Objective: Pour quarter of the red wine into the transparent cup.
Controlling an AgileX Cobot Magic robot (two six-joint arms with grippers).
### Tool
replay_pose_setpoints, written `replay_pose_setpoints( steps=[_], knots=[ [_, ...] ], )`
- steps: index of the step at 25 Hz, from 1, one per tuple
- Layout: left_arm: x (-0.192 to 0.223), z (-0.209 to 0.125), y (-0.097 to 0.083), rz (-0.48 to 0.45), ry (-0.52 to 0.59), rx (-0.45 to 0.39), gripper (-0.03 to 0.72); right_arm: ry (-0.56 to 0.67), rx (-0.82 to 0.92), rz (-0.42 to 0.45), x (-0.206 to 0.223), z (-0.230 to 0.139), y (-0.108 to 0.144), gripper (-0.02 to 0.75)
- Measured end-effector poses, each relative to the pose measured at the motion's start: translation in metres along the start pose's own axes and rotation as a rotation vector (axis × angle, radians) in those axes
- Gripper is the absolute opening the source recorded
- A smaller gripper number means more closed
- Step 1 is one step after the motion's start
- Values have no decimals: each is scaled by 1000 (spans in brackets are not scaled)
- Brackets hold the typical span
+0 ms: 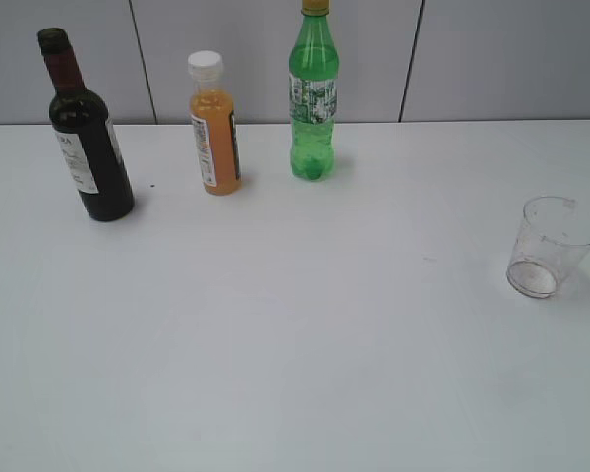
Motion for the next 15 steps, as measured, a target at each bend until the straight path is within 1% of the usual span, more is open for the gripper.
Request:
replay_pose_setpoints(
  steps=[15],
  knots=[
    [0, 0, 0, 0, 0, 0, 582, -3, -1, 0, 0, 1, 0, 593]
  ],
)
Point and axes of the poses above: a point on each arm's last joint axis where the gripper is mounted, x pointing out along that axis toward the gripper, y along the wrist's bending axis when the last joint is at zero, z = x × y, the point moved 6 cm from there along x, pointing out along that axis toward the gripper, and after that the axes turned 6 degrees about -x, right-handed, at the moved point
